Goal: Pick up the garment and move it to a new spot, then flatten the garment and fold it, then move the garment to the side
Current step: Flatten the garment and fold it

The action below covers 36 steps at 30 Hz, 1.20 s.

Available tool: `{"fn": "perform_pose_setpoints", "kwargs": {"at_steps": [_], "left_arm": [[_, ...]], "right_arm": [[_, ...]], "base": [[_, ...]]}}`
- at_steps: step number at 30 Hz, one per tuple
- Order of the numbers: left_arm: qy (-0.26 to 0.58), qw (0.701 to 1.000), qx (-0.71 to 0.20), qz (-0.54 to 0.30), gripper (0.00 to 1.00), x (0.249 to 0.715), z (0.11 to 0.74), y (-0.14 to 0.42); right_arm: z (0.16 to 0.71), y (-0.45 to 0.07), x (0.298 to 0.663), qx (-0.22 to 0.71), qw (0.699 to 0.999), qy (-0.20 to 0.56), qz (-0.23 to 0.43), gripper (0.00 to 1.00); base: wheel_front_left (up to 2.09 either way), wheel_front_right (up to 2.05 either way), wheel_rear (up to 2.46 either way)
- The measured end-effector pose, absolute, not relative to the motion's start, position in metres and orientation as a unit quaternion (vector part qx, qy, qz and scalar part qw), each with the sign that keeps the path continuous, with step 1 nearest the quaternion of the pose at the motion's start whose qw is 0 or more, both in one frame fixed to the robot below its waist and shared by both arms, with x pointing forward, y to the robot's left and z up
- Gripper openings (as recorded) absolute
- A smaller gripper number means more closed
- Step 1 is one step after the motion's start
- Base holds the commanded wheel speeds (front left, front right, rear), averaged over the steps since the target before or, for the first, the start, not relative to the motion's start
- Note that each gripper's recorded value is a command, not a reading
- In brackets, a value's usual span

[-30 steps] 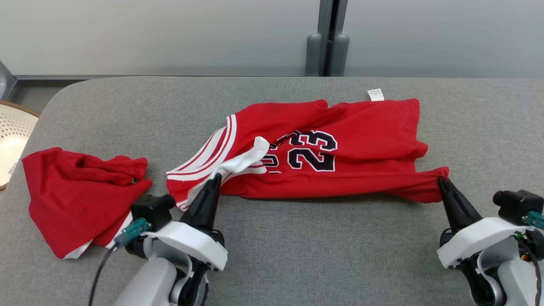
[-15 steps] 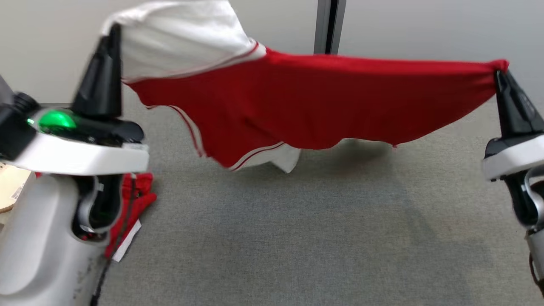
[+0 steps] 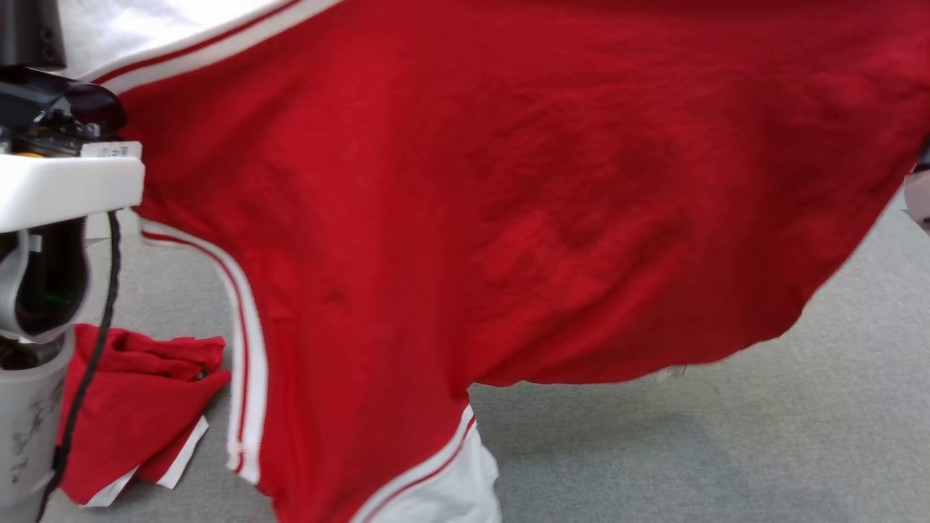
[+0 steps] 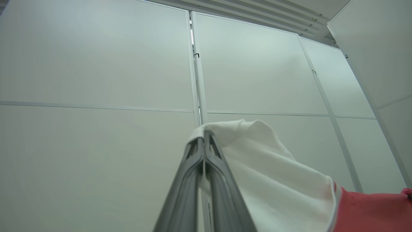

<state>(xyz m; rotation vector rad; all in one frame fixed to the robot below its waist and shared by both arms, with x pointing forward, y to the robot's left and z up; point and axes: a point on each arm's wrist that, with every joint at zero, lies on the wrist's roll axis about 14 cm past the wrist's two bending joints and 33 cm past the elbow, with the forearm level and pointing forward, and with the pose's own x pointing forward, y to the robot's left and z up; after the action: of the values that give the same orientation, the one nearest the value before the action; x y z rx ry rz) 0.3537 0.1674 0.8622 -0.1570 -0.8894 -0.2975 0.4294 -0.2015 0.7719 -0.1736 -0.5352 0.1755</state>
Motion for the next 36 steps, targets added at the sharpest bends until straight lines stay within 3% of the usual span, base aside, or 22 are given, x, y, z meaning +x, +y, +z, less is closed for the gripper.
{"fn": "perform_pose_setpoints", "kwargs": {"at_steps": [6,13,21,27,32,36], "left_arm": [[-0.405,0.9,-0.068,-0.144,0.0,0.368,0.86,0.163],[-0.343,0.924,-0.068,-0.155,0.0,0.427,0.839,0.158],[-0.262,0.949,-0.021,-0.171,0.0,0.55,0.798,0.144],[-0.269,0.954,-0.017,-0.132,0.0,0.643,0.781,0.155],[-0.334,0.936,-0.033,-0.104,0.0,0.683,0.784,0.161],[-0.331,0.937,-0.04,-0.102,0.0,0.699,0.769,0.155]], "right_arm": [[0.771,-0.219,0.418,-0.115,0.963,-0.239,0.048,0.0],[0.758,-0.215,0.445,-0.144,0.97,-0.191,0.05,0.0],[0.739,-0.199,0.548,-0.173,0.971,-0.145,0.08,0.0],[0.74,-0.197,0.634,-0.201,0.962,-0.169,0.068,0.0],[0.73,-0.189,0.682,-0.214,0.951,-0.212,0.063,0.0],[0.699,-0.183,0.699,-0.207,0.953,-0.207,0.072,0.0]], "base": [[0.0,0.0,0.0],[0.0,0.0,0.0],[0.0,0.0,0.0],[0.0,0.0,0.0],[0.0,0.0,0.0],[0.0,0.0,0.0]]}}
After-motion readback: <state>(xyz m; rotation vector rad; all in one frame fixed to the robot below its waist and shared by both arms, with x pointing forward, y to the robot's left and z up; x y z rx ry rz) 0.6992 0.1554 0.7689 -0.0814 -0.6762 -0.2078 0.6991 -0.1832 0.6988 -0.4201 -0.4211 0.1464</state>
